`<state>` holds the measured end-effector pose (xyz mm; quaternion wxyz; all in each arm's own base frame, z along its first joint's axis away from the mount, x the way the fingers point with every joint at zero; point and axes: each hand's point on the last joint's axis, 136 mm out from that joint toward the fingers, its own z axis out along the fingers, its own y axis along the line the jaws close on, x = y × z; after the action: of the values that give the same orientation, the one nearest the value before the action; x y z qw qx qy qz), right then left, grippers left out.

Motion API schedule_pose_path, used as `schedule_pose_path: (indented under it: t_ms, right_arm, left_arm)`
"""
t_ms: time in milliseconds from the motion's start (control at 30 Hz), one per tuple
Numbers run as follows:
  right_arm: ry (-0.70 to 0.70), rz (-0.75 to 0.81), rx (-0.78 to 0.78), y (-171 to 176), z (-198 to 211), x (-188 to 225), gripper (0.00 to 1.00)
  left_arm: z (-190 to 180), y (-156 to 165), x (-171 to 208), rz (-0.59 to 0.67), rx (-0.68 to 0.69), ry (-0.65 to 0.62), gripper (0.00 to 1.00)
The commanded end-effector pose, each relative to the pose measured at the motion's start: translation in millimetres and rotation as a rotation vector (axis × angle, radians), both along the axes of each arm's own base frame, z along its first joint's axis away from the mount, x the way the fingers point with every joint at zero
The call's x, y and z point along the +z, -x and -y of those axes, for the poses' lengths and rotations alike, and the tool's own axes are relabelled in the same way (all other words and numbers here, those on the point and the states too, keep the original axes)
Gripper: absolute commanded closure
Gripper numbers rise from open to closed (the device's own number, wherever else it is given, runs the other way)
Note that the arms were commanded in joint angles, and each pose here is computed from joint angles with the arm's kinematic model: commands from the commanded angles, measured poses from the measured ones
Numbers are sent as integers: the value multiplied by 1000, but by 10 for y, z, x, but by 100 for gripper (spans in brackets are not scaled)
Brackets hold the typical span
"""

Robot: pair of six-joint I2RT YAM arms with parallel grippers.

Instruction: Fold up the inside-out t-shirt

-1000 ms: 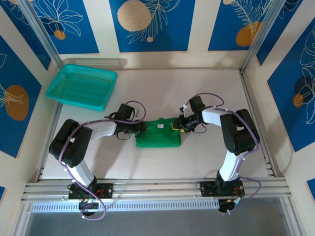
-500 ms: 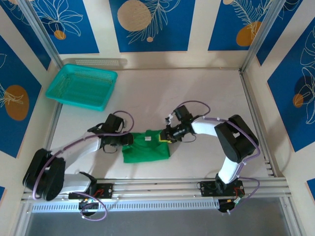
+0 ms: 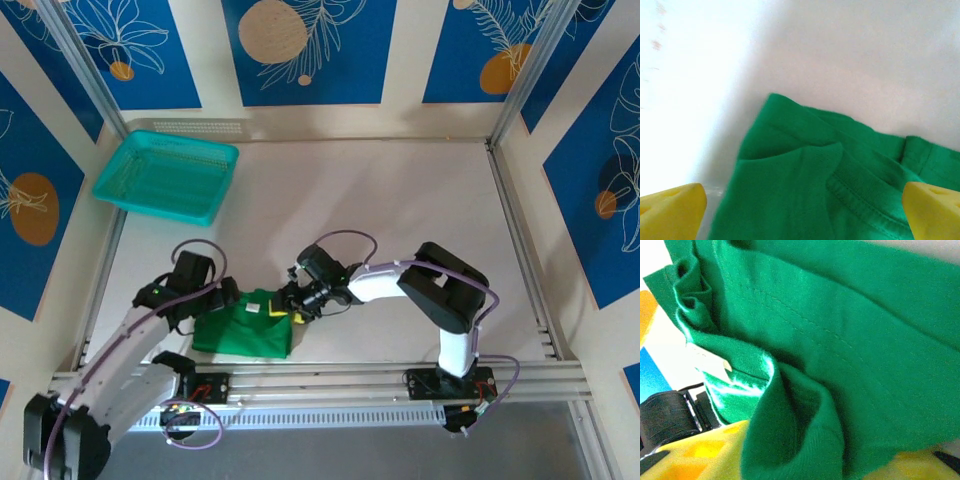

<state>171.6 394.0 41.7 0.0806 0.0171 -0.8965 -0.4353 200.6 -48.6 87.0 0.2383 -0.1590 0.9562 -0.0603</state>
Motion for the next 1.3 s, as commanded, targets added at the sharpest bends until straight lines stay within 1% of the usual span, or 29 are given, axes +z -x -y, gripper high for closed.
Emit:
schedule_pose_path:
  t_ms: [0,33,67,100,133,200,233,267,333,433,467,500,567,633,700,767,800,867,900,933,967,1000,1033,1100,1133,1200,1267]
  right_arm:
    - [76,112,-66,-249,337,239,43]
    - [94,149,-76,-323,442,336,41]
    - [113,191,-90,-401,552,439,34]
    - [132,230,-103,-461,657,524,29]
    - [157,291,-124,-545,789,635,23]
    - [236,430,-184,-718,1104,839,11]
    - [285,504,-222,-808,1296,948,7]
    - [328,573,-266,-898,1490,1050,6]
    - [373,704,-334,-1046,1816,1234,1]
    - [431,887,-439,-1198,2313,1506,1]
    - [456,956,-464,-1233,2476,1582,1]
    - [479,1016,-484,-1253,2613,1630,1]
    - [510,1175,-513,-1291,2854,1713,1]
    - [549,1327,-501,-1297,3029,1676,1]
    - [566,1423,-527,-1297,3197,1634,1]
    - [544,1435,-538,-1304,3324,1460,1]
    - [544,1403,-563,-1319,3408,1369,1]
    - [566,1286,-639,-1377,3616,1112,1]
    - [574,1262,-670,-1412,3689,1030,1]
    - [583,1253,-718,-1454,3775,961,1]
    - [569,1269,-731,-1485,3794,920,1]
    - [552,1285,-728,-1525,3795,897,1]
    - [534,1290,-717,-1586,3791,900,1]
    - [520,1302,-687,-1711,3761,892,1]
    - [517,1316,-691,-1783,3764,897,1]
    - [536,1360,-640,-1916,3737,903,1]
    - [558,1303,-658,-2058,3811,747,1]
  left_arm:
    - [-310,33,274,48,96,-125,0]
    - [-338,-15,346,78,96,-145,0]
    - [-358,-69,409,104,93,-164,0]
    - [-363,-125,467,127,91,-176,0]
    - [-337,-206,530,156,65,-184,0]
    - [-184,-405,648,235,-62,-188,0]
    - [-81,-512,689,286,-153,-198,0]
    - [-40,-596,724,332,-207,-225,0]
    - [-39,-736,769,412,-261,-299,0]
    - [101,-870,726,532,-473,-428,0]
    - [129,-903,677,570,-522,-472,0]
    - [135,-945,651,611,-531,-500,0]
    - [90,-1033,589,697,-465,-518,0]
    - [95,-1092,551,756,-428,-505,0]
    - [151,-1159,498,780,-431,-472,0]
    - [262,-1265,441,802,-462,-423,0]
    - [277,-1321,428,813,-449,-406,0]
    - [240,-1443,371,830,-412,-416,0]
    - [207,-1499,396,852,-387,-422,1]
    - [137,-1556,390,835,-350,-424,1]
    - [93,-1597,349,781,-350,-418,1]
    - [98,-1625,336,785,-376,-407,1]
    - [75,-1651,354,805,-375,-423,1]
    - [-17,-1679,370,833,-352,-437,1]
    - [-55,-1711,372,858,-342,-418,1]
    - [-159,-1774,259,838,-307,-372,1]
    - [-126,-1842,104,829,-338,-348,1]
